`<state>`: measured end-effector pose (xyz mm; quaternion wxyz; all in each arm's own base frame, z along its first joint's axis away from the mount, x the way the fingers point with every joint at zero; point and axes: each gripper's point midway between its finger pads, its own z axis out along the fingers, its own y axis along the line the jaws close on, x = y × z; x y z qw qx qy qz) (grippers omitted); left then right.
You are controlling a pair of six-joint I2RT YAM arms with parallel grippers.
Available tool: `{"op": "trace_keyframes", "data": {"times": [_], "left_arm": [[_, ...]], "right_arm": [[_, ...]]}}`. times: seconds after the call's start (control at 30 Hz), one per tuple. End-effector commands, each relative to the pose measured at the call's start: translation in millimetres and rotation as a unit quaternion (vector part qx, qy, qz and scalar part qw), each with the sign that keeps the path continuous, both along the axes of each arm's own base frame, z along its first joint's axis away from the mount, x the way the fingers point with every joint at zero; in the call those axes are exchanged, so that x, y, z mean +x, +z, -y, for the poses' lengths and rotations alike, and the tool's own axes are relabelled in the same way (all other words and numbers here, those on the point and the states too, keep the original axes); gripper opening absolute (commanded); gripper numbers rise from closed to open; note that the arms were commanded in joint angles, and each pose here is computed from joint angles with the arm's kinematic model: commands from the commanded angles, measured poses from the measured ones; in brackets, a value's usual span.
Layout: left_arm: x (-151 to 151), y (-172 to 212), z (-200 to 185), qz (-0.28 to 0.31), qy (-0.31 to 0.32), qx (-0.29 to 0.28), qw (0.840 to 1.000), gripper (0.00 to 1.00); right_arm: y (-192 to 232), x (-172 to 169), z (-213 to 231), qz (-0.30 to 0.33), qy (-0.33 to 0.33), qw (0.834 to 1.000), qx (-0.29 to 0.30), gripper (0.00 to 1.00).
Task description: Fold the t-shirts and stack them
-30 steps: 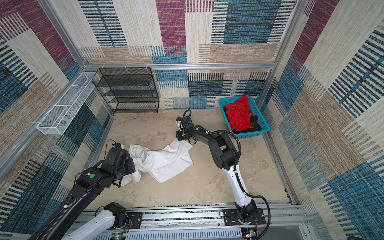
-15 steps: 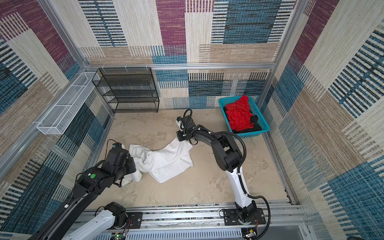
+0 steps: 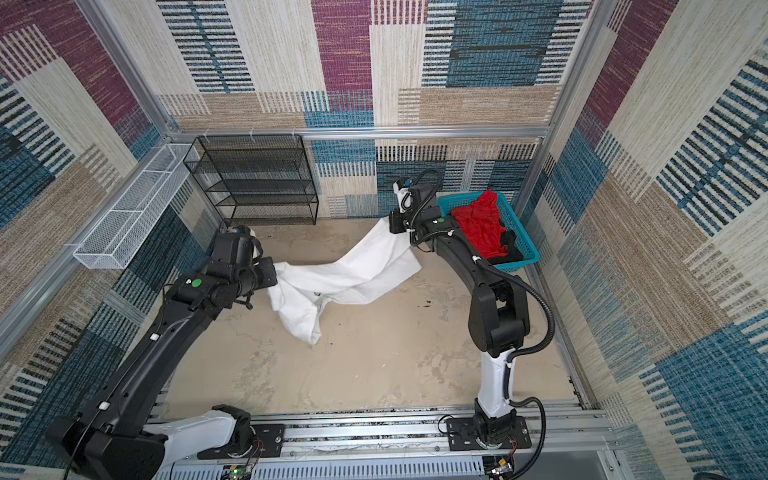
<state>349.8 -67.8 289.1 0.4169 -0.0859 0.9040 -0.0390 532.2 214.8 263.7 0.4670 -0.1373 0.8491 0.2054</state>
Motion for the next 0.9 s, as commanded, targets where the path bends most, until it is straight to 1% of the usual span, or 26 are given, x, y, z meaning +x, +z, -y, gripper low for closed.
{"op": "trace_keyframes", "data": {"times": [0.0,0.03,0.1,0.17,0.23,0.3,0.43,0.5,0.53,0.57,0.6,0.7,0.73,0.77,0.87], "left_arm": [[7.0,6.7,13.4,-0.002,-0.047,0.002,0.999,0.00],[3.4,-1.9,17.1,-0.014,-0.051,-0.010,0.999,0.00],[-11.5,-25.7,26.7,-0.041,-0.066,-0.047,0.996,0.00],[-31.5,-54.5,29.6,-0.067,-0.067,-0.076,0.993,0.00],[-52.8,-80.0,27.3,-0.094,-0.061,-0.089,0.990,0.00],[-71.1,-104.6,23.9,-0.112,-0.054,-0.097,0.988,0.00],[-87.5,-152.9,32.4,-0.153,-0.064,-0.125,0.978,0.00],[-88.5,-171.2,35.9,-0.175,-0.064,-0.131,0.974,0.00],[-87.9,-177.2,36.2,-0.183,-0.063,-0.129,0.973,0.00],[-86.3,-182.4,36.2,-0.189,-0.063,-0.125,0.972,0.00],[-84.6,-185.5,35.6,-0.194,-0.062,-0.121,0.972,0.00],[-81.6,-192.5,32.7,-0.207,-0.057,-0.104,0.971,0.00],[-82.2,-194.3,33.3,-0.212,-0.059,-0.104,0.970,0.00],[-81.9,-195.5,32.9,-0.213,-0.059,-0.102,0.970,0.00],[-83.3,-197.8,32.3,-0.214,-0.059,-0.100,0.970,0.00]], "right_arm": [[-6.4,-19.8,15.3,-0.016,-0.014,1.000,-0.019,0.00],[-12.1,-29.6,18.4,-0.024,-0.019,0.999,-0.013,0.00],[-38.9,-53.8,31.0,-0.053,-0.042,0.998,-0.009,0.00],[-67.8,-79.1,50.3,-0.088,-0.082,0.993,-0.017,0.00],[-94.8,-100.8,70.0,-0.116,-0.119,0.986,-0.030,0.00],[-123.7,-117.4,83.6,-0.146,-0.137,0.979,-0.035,0.00],[-175.5,-133.7,87.3,-0.199,-0.132,0.970,-0.042,0.00],[-189.8,-136.7,86.3,-0.209,-0.132,0.968,-0.037,0.00],[-192.5,-136.8,86.4,-0.210,-0.134,0.968,-0.036,0.02],[-192.1,-136.0,87.2,-0.207,-0.136,0.968,-0.035,0.17],[-191.2,-136.1,88.6,-0.204,-0.139,0.968,-0.036,0.30],[-174.8,-132.6,92.4,-0.180,-0.147,0.972,-0.038,0.57],[-169.0,-132.9,94.3,-0.173,-0.152,0.972,-0.039,0.62],[-162.0,-132.9,96.7,-0.164,-0.156,0.973,-0.039,0.65],[-154.6,-138.1,98.4,-0.162,-0.155,0.974,-0.040,0.67]]}}
